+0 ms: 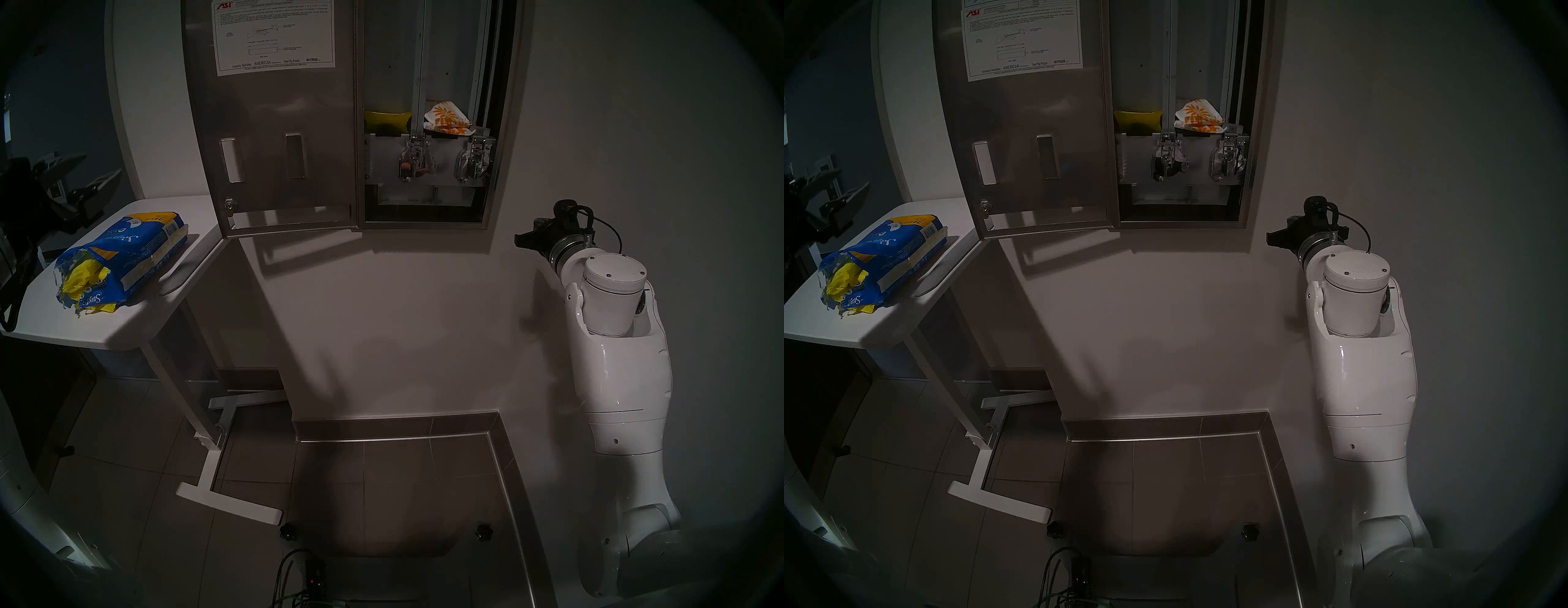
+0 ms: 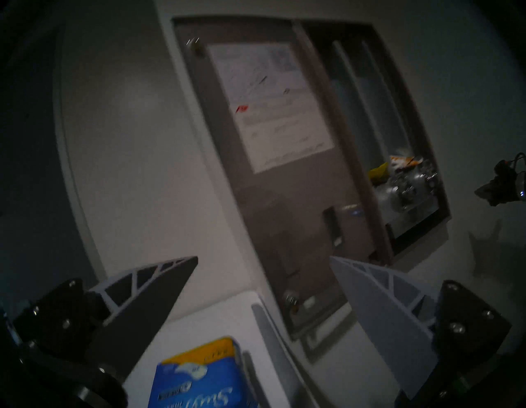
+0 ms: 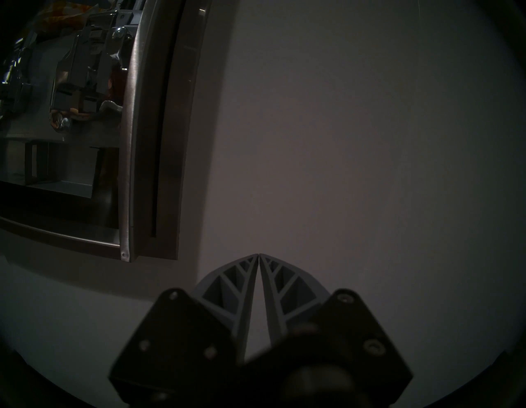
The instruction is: Open the dispenser door, put the pads inside, close the door
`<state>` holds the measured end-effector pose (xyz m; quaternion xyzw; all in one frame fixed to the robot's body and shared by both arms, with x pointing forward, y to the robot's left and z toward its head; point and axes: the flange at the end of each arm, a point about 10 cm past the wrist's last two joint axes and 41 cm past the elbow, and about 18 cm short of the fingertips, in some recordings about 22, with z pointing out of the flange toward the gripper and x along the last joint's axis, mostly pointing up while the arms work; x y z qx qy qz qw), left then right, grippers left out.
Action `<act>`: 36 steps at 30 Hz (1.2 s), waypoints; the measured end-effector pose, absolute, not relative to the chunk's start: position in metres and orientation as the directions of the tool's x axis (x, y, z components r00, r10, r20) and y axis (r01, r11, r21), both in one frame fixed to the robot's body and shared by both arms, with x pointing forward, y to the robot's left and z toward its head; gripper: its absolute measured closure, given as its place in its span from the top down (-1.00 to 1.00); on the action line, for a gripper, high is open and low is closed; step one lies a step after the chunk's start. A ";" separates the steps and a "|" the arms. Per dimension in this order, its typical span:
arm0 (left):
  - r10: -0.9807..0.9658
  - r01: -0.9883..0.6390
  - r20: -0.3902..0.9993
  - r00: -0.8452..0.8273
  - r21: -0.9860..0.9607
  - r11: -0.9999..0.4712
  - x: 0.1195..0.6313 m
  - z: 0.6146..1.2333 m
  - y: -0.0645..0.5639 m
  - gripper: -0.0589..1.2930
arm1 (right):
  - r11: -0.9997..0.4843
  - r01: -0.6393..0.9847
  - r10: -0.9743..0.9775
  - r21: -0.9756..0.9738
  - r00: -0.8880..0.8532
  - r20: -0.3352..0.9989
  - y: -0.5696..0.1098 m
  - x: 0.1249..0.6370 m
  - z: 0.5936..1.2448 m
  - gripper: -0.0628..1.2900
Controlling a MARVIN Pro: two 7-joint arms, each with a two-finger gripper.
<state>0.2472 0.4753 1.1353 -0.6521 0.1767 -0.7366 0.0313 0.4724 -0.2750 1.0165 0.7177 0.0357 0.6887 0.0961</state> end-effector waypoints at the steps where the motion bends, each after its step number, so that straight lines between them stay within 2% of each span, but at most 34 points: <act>1: -0.268 -0.187 0.954 -0.133 -0.290 -0.939 0.249 1.132 0.480 0.95 | -0.979 -0.081 0.184 0.187 0.049 0.982 -0.275 0.472 1.017 -0.69; 9: -0.200 -0.278 0.978 -0.051 -0.207 -0.938 0.277 1.111 0.504 0.95 | -0.979 -0.081 0.183 0.187 0.048 0.982 -0.275 0.472 1.017 -0.69; 24: -0.115 -0.373 0.992 -0.053 -0.127 -0.919 0.314 1.104 0.517 0.95 | -0.979 -0.081 0.183 0.186 0.048 0.982 -0.275 0.472 1.017 -0.69; 36: -0.130 -0.403 0.990 -0.053 -0.140 -0.904 0.344 1.112 0.507 0.95 | -0.979 -0.081 0.183 0.186 0.048 0.982 -0.275 0.472 1.017 -0.69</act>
